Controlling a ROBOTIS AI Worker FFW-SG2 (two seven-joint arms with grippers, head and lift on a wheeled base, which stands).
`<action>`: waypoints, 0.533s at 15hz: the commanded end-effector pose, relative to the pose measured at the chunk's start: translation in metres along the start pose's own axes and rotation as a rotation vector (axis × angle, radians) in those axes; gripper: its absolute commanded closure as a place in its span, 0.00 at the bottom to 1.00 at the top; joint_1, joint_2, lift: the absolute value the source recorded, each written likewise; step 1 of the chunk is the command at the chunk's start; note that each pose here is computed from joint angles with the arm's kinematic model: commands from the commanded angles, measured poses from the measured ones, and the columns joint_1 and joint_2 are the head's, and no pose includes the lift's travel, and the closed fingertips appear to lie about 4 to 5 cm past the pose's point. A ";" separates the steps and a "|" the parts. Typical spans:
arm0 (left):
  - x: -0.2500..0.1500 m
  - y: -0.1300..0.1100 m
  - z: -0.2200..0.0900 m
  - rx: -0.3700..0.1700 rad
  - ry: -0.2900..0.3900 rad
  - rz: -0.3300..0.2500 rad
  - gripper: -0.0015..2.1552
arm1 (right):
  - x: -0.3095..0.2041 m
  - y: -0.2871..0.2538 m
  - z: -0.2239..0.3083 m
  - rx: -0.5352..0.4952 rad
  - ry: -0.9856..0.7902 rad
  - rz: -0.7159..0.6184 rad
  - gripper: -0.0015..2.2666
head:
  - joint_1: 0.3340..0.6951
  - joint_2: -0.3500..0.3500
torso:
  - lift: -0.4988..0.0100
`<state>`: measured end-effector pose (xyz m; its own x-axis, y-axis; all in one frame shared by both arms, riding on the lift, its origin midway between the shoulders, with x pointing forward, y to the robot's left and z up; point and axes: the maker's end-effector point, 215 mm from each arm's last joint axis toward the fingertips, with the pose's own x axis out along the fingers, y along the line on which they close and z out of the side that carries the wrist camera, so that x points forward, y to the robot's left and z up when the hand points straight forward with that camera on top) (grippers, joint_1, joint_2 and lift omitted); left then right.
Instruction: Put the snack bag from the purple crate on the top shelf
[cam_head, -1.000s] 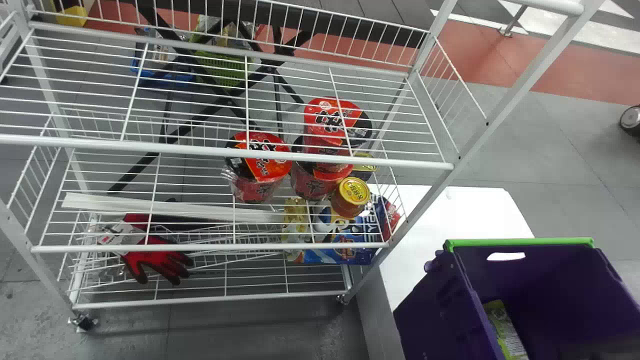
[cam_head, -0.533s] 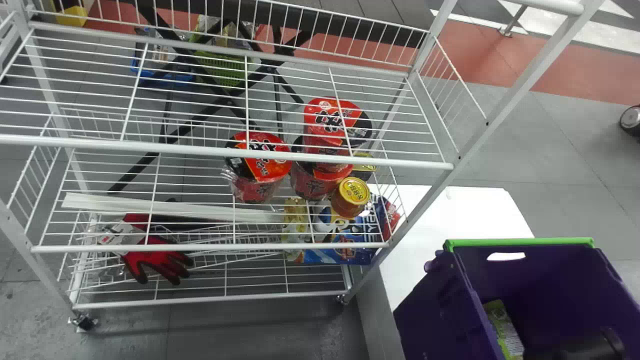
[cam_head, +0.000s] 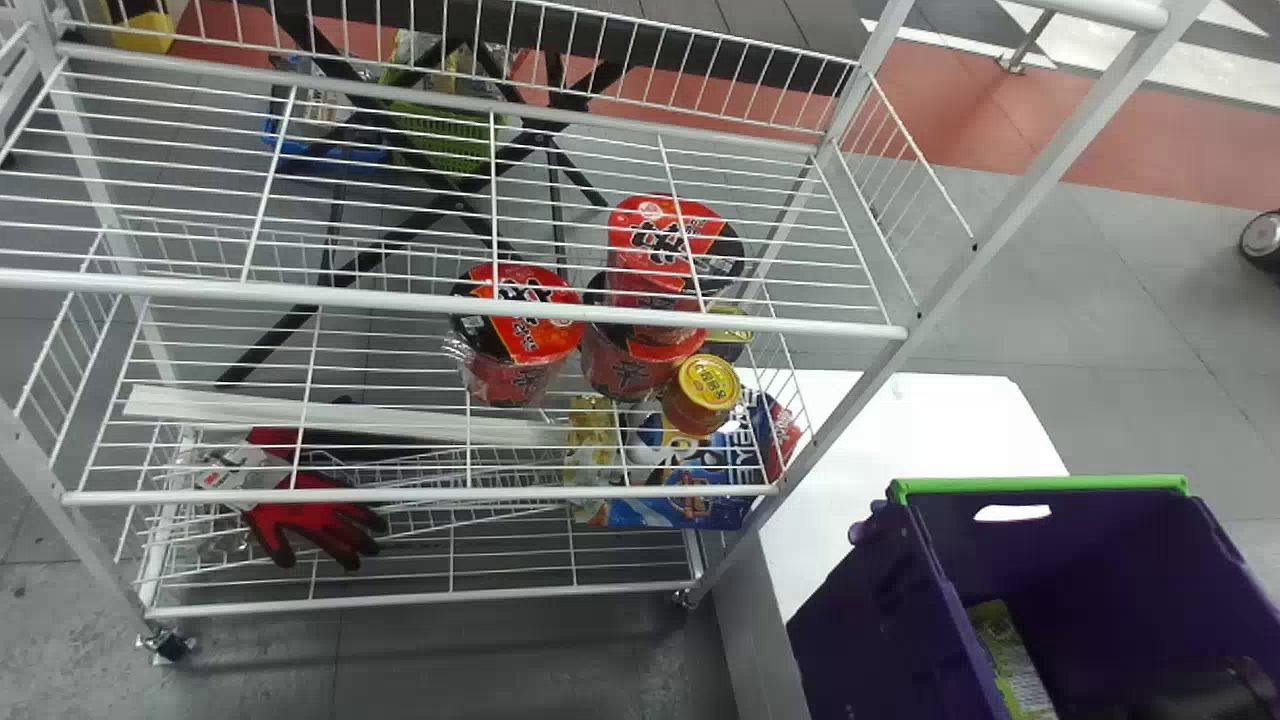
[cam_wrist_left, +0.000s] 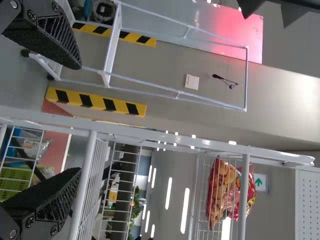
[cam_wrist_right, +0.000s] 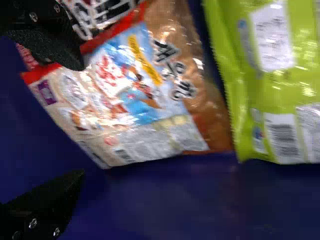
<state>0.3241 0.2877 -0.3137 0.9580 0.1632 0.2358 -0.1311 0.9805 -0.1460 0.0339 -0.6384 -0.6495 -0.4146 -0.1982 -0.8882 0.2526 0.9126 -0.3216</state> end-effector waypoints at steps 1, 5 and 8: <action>0.000 0.002 0.002 -0.002 -0.009 0.007 0.04 | -0.008 0.003 0.008 0.074 -0.032 0.105 0.03 | 1.00 0.00 | 0.09; -0.001 0.003 0.007 -0.008 -0.025 0.009 0.04 | -0.013 -0.005 0.021 0.048 -0.077 0.128 0.03 | 1.00 0.00 | 0.09; -0.003 0.008 0.011 -0.010 -0.046 0.017 0.04 | -0.004 -0.015 0.036 -0.038 -0.139 0.092 0.03 | 1.00 0.00 | 0.09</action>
<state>0.3188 0.2939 -0.3059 0.9460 0.1801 0.2695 -0.1409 0.9773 -0.1585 0.0606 -0.6588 -0.6485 -0.2852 -0.1420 -0.9479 0.2879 0.9306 -0.2260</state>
